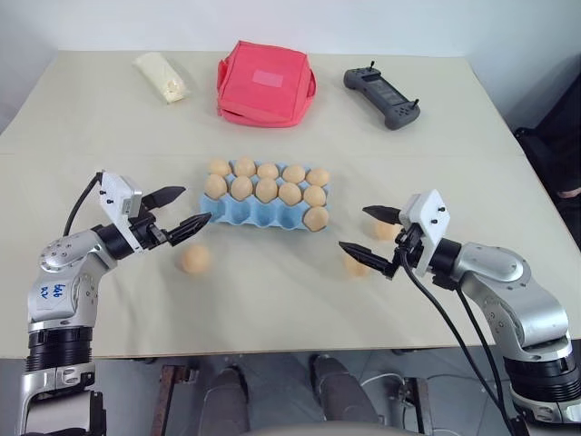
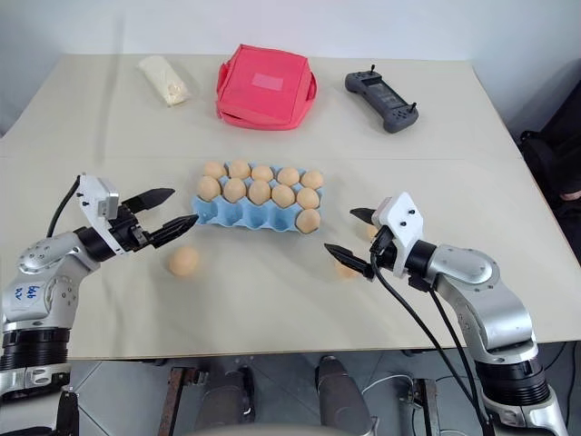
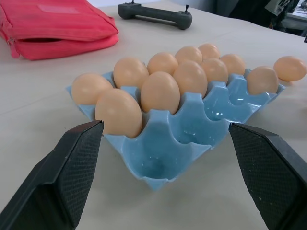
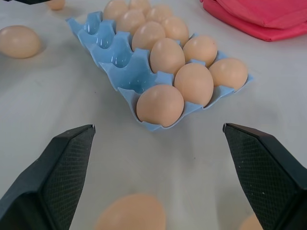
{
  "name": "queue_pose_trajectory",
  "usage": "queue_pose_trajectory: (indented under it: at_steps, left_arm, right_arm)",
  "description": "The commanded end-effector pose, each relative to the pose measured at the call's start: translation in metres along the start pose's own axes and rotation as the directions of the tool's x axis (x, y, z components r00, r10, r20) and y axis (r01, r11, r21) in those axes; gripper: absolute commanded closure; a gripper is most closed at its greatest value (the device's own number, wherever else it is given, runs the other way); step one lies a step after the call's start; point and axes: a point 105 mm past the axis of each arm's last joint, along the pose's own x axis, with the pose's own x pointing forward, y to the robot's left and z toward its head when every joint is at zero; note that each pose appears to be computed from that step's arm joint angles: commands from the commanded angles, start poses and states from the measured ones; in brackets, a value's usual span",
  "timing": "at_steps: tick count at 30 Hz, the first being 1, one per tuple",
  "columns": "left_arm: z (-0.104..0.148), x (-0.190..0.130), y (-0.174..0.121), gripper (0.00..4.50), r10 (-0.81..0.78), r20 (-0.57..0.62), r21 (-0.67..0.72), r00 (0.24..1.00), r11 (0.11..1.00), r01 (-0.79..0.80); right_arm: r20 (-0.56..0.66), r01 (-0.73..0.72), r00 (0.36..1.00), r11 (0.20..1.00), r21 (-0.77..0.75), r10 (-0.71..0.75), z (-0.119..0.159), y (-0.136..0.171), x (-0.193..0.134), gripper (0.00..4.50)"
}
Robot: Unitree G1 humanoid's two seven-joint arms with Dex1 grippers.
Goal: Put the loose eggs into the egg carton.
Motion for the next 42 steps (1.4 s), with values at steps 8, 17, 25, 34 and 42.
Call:
queue_pose_trajectory:
  at_steps: [8, 17, 25, 34, 42]
  left_arm:
    - [0.017, 0.009, 0.005, 0.04, -0.003, 0.038, 0.041, 0.999, 0.999, 0.001]
    - [0.015, 0.01, 0.0, 0.04, -0.11, 0.01, 0.02, 0.994, 0.994, 0.11]
    - [0.009, 0.006, -0.003, 0.04, -0.194, -0.035, -0.022, 0.98, 0.981, 0.194]
    - [0.001, -0.01, -0.013, 0.04, -0.27, -0.097, -0.042, 0.958, 0.963, 0.267]
    - [-0.001, -0.031, -0.015, 0.04, -0.23, -0.136, -0.027, 0.964, 0.973, 0.228]
  right_arm:
    - [0.019, 0.03, 0.999, 0.999, -0.045, -0.029, 0.014, -0.003, -0.006, 0.0]
    - [-0.089, 0.061, 0.994, 0.998, -0.018, -0.062, 0.01, -0.002, -0.049, 0.0]
    - [-0.25, 0.085, 0.965, 0.996, 0.031, -0.075, -0.011, 0.015, -0.096, 0.0]
    - [-0.273, 0.021, 0.962, 0.998, 0.067, -0.002, -0.017, 0.022, -0.078, 0.0]
    - [-0.26, -0.077, 0.961, 0.993, 0.085, 0.097, -0.022, 0.02, -0.036, 0.0]
